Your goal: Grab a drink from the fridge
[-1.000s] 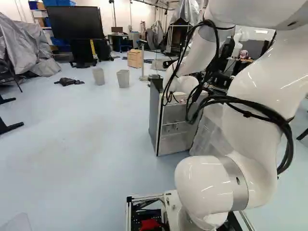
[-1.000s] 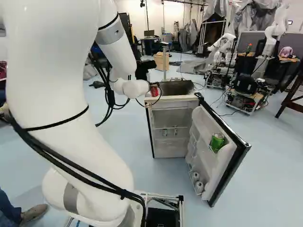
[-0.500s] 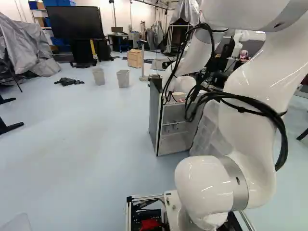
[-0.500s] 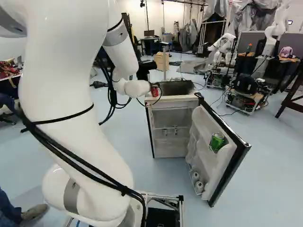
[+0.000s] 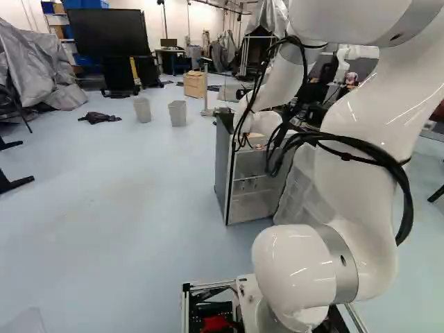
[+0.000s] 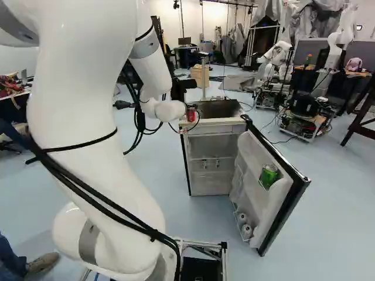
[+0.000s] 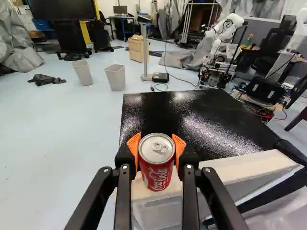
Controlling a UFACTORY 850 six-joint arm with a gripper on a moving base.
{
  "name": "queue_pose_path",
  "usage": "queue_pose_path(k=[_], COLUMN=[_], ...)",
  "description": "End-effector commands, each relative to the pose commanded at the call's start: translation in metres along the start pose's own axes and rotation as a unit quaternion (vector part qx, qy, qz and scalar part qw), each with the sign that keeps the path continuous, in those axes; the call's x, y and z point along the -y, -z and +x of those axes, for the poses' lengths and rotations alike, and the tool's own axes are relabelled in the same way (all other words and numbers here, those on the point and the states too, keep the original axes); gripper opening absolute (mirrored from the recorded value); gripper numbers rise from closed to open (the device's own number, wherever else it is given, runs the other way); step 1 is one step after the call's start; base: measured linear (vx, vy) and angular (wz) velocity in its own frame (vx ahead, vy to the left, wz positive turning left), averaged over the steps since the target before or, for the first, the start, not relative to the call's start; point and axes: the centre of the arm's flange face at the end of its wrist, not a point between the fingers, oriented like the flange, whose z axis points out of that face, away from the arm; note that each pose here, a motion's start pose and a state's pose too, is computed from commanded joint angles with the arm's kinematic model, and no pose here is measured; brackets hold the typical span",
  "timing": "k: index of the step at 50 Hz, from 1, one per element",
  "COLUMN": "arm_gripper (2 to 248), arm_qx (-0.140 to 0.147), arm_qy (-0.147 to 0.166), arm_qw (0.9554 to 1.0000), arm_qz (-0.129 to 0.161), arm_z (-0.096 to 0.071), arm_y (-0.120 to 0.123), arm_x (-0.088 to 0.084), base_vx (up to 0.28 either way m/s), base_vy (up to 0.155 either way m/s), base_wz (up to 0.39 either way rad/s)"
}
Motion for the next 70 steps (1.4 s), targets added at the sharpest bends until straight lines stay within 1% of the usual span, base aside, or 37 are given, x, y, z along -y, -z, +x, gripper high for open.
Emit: queue_pose_path(k=[17,18,23,24,28,29,33,34,39,40,54,70], arm_gripper=[98,126,126,159,159,193,193,229,229,247,247,247], arm_qx=[0.001,0.001,0.001,0.001,0.001,0.001,0.002,0.002,0.003,0.003,0.007,0.009], arm_qy=[0.0,0.0,0.0,0.0,0.0,0.0,0.0,0.0,0.0,0.0,-0.001,-0.006], arm_qw=[1.0,1.0,1.0,1.0,1.0,1.0,1.0,1.0,1.0,1.0,1.0,0.9998], arm_qz=[0.0,0.0,0.0,0.0,0.0,0.0,0.0,0.0,0.001,0.001,-0.002,-0.017], arm_z=[-0.001,-0.001,-0.001,-0.001,-0.001,-0.001,-0.002,-0.003,-0.005,-0.006,-0.015,-0.025], arm_y=[0.0,0.0,0.0,0.0,0.001,0.001,0.006,0.007,0.016,0.018,0.044,0.072], arm_x=[0.0,0.0,0.0,0.0,0.0,0.0,0.0,0.0,0.001,0.001,-0.002,-0.015], base_vx=[0.0,0.0,0.0,0.0,0.0,0.0,0.0,0.0,0.0,0.0,0.0,0.0], base_vy=[0.0,0.0,0.0,0.0,0.0,0.0,0.0,0.0,0.0,0.0,0.0,0.0], base_wz=[0.0,0.0,0.0,0.0,0.0,0.0,0.0,0.0,0.0,0.0,0.0,0.0])
